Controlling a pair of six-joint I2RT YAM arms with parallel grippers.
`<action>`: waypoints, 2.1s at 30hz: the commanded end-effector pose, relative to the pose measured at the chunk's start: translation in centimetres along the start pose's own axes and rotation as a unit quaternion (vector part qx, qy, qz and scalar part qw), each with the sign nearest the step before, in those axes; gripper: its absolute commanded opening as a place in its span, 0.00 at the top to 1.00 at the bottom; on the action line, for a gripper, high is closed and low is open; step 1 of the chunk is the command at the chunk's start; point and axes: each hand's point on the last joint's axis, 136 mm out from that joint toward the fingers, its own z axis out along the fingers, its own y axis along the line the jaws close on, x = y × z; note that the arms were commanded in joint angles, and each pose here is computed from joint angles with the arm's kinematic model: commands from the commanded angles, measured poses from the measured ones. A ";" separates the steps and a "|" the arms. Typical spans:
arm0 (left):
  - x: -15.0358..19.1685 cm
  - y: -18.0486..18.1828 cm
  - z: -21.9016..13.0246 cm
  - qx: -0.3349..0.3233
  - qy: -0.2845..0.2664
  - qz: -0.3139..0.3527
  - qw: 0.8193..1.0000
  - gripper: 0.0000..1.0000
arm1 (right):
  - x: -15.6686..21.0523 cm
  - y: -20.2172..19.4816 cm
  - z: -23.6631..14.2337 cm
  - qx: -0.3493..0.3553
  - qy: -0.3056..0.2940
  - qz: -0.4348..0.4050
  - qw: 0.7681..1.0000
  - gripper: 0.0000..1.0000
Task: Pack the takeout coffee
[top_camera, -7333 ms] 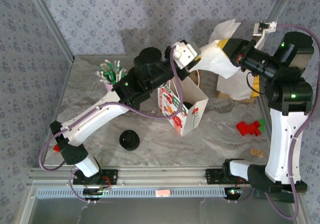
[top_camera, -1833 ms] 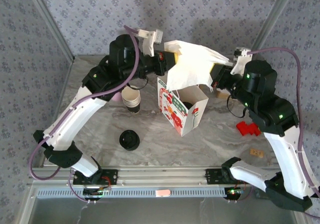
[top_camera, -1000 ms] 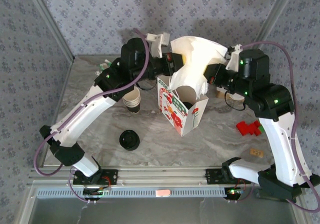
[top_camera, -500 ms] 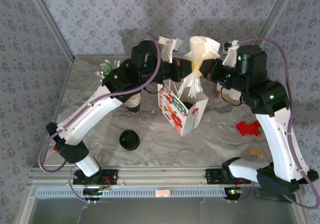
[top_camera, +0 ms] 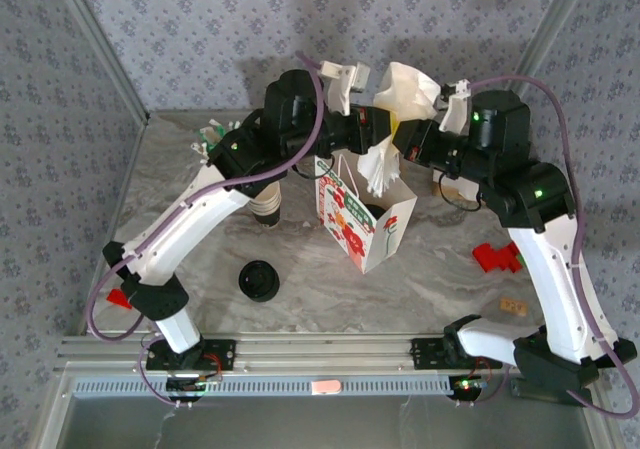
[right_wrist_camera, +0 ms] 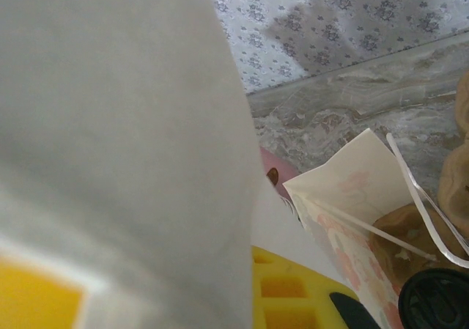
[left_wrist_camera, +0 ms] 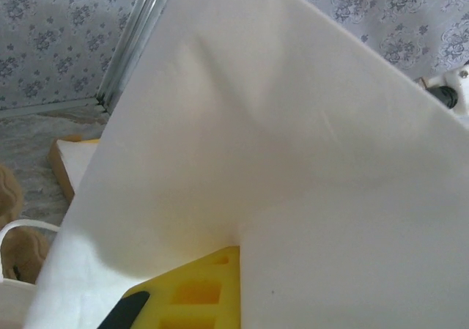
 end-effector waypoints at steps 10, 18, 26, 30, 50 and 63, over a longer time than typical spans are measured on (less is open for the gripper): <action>-0.2 -0.6 -0.1 0.007 0.005 -0.002 1.000 0.92 | -0.5 2.7 -1.4 -0.063 -0.037 -0.072 0.995 0.85; -0.3 -0.8 -0.3 0.006 0.009 0.003 1.000 0.91 | -0.3 2.5 -1.3 -0.063 -0.042 -0.073 0.994 0.96; -0.1 0.2 -0.4 -0.021 0.013 0.027 0.999 0.91 | 0.3 2.9 -1.8 -0.075 -0.029 -0.088 0.993 1.00; 0.0 0.6 -0.1 -0.028 0.014 0.035 0.999 0.91 | 0.8 3.3 -2.0 -0.087 -0.020 -0.092 0.992 1.00; -0.3 1.3 0.7 -0.045 0.010 0.048 0.998 0.91 | 1.4 3.5 -2.6 -0.087 -0.016 -0.110 0.990 1.00; -0.5 0.7 1.0 -0.038 0.007 0.046 0.998 0.91 | 1.5 4.0 -2.1 -0.101 -0.012 -0.106 0.989 0.84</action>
